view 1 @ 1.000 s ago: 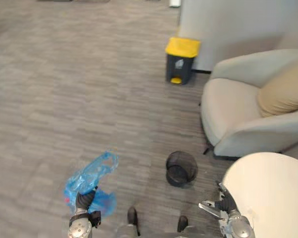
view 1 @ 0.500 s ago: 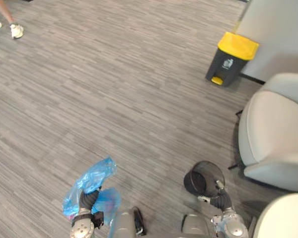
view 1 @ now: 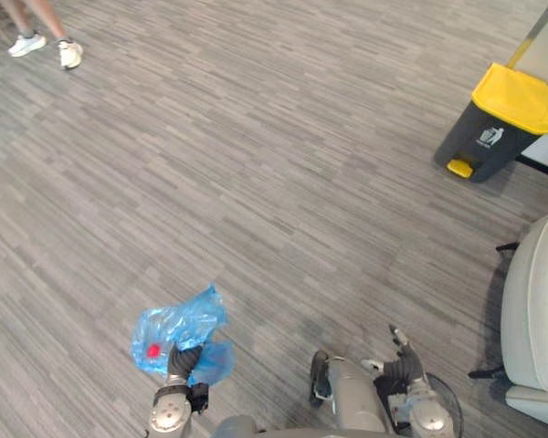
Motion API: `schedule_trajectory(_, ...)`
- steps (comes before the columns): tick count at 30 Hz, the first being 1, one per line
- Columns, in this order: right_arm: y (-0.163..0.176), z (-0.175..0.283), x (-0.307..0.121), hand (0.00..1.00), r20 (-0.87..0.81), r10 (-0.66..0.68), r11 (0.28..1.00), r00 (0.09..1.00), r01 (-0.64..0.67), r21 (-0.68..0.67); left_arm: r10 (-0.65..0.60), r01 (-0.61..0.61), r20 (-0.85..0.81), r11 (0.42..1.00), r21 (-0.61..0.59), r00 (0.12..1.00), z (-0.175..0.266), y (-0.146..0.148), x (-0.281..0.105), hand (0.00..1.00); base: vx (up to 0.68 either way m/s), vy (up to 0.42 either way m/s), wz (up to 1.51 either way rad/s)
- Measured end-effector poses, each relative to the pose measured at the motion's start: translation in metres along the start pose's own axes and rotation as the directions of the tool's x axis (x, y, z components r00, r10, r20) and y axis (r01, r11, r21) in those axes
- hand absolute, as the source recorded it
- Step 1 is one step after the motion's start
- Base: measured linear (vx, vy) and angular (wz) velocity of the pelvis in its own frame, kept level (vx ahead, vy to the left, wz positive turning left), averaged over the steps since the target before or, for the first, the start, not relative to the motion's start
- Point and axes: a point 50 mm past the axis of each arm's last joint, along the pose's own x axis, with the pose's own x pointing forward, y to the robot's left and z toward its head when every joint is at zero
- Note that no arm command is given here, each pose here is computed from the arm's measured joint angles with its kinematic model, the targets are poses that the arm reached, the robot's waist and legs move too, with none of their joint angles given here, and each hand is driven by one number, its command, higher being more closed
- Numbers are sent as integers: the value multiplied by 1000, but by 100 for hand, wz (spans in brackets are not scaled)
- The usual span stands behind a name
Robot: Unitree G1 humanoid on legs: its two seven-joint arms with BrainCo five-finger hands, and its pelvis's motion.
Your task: Gather rubbish on tea table into small bin, then transfer packed bag to large trash can.
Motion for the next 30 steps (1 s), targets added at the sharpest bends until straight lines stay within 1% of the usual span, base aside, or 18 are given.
schedule_trajectory(4, -4, 6, 3, 0, 32, -11, 1000, 999, 11, -3, -3, 4, 39, 1000, -14, 999, 9, -2, 1, 100, 574, 250, -99)
schedule_trajectory(6, -10, 6, 3, 0, 35, -17, 1000, 999, 17, -22, -3, 4, 27, 999, -43, 1000, 6, -7, -5, 100, 467, 413, -123)
schedule_trajectory(7, -4, 3, 3, 0, 18, -9, 1000, 1000, 9, -8, -5, 6, 11, 999, -46, 1000, 2, -10, -8, 100, 502, 428, -110)
schedule_trajectory(10, 5, -1, -2, 0, -5, 10, 1000, 1000, -10, 15, -9, 11, 69, 1000, -26, 998, 15, -6, -5, 100, 539, 348, -98)
schedule_trajectory(13, 9, 1, -1, 0, 0, 12, 999, 1000, -12, 32, -23, 22, 81, 1000, 14, 996, 18, -1, -4, 100, 443, 192, -89)
schedule_trajectory(15, 12, 5, 1, 0, 10, 15, 999, 1000, -16, 44, -15, 10, 100, 999, 45, 995, 22, 7, -2, 100, 399, -8, -86)
schedule_trajectory(19, 18, 18, 14, 0, 61, 33, 998, 998, -36, 43, -19, 12, 111, 997, 71, 994, 25, 12, 2, 100, 464, -104, -59)
schedule_trajectory(21, 20, 11, 20, 0, 24, 48, 998, 999, -48, 30, -10, 3, 75, 996, 93, 997, 19, 17, 9, 100, 481, -180, -1)
schedule_trajectory(22, 18, -1, 21, 0, -29, 56, 998, 998, -56, 3, -4, 1, 36, 996, 86, 999, 12, 15, 14, 100, 549, -177, -7)
schedule_trajectory(23, 15, -4, 23, 0, -45, 58, 998, 997, -58, -15, -1, 0, 17, 997, 77, 1000, 8, 13, 14, 100, 656, -232, -20)
schedule_trajectory(24, 12, -4, 24, 0, -53, 55, 998, 997, -57, -21, 1, -3, 17, 997, 75, 1000, 8, 14, 14, 100, 535, -204, -25)
schedule_trajectory(27, 4, -11, 19, 0, -73, 35, 999, 997, -37, -28, 17, -17, 16, 1000, 18, 1000, 8, 7, 12, 100, 443, -215, -10)
schedule_trajectory(30, 2, 6, 16, 0, 6, 8, 1000, 1000, -8, -3, -23, 23, 22, 1000, -7, 1000, 8, -5, 7, 100, 459, -100, -51)
